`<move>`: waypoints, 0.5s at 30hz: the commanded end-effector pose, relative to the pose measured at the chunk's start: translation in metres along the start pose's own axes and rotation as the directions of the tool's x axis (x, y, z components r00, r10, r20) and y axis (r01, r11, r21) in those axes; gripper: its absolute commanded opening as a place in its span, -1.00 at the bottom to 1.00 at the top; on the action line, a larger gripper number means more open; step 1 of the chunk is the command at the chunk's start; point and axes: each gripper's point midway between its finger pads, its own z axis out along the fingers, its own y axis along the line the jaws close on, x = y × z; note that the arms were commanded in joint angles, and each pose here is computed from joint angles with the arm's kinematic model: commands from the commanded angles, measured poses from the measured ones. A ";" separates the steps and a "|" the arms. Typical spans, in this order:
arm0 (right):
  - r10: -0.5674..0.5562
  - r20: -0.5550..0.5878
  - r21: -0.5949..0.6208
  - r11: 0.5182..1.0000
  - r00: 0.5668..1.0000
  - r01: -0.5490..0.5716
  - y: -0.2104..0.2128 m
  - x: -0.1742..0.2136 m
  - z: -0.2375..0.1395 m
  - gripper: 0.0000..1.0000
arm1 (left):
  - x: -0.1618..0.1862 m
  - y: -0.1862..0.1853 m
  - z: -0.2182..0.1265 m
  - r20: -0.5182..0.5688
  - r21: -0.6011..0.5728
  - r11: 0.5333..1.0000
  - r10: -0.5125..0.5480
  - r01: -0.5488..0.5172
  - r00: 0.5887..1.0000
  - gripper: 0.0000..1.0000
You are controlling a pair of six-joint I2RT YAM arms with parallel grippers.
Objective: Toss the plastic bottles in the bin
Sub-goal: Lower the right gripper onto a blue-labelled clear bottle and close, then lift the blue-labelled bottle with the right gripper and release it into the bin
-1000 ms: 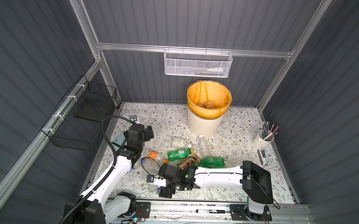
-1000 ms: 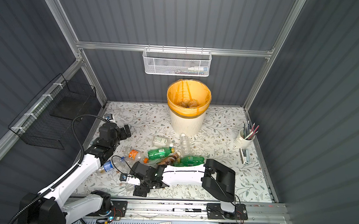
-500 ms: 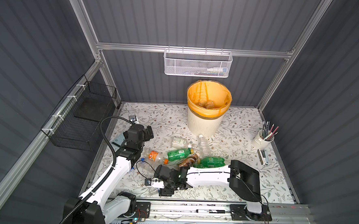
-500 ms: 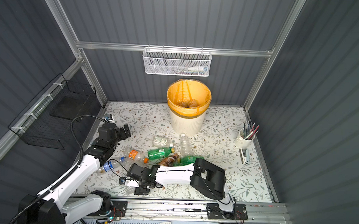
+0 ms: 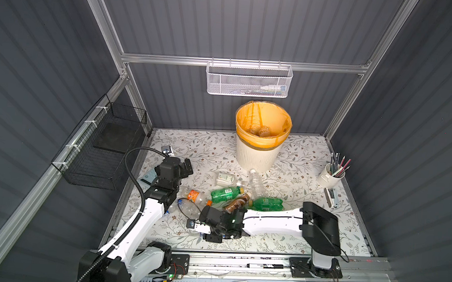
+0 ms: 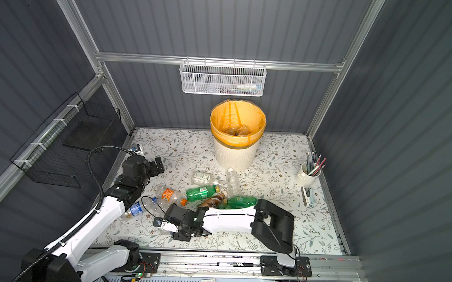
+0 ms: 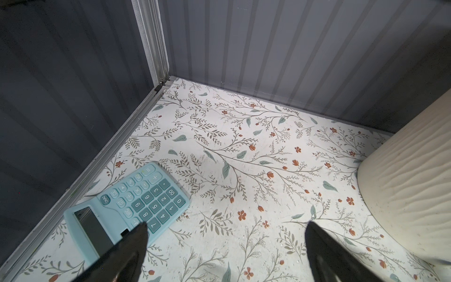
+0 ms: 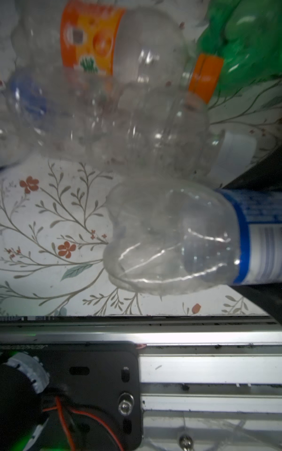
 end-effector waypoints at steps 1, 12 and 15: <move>0.125 0.128 0.164 0.976 0.984 -0.145 -0.050 -0.012 -0.048 -0.15 | 0.006 0.002 -0.001 -0.009 0.014 1.000 -0.012 0.012 1.000 0.99; -0.155 0.538 0.717 0.600 0.828 -0.354 -0.152 -0.019 -0.340 -0.14 | 0.019 -0.019 0.003 -0.056 0.129 0.992 0.019 -0.012 0.998 0.99; -0.300 0.602 0.762 0.492 0.740 -0.420 -0.154 -0.021 -0.408 -0.13 | 0.023 -0.024 0.005 -0.070 0.153 0.988 0.020 -0.009 0.997 0.99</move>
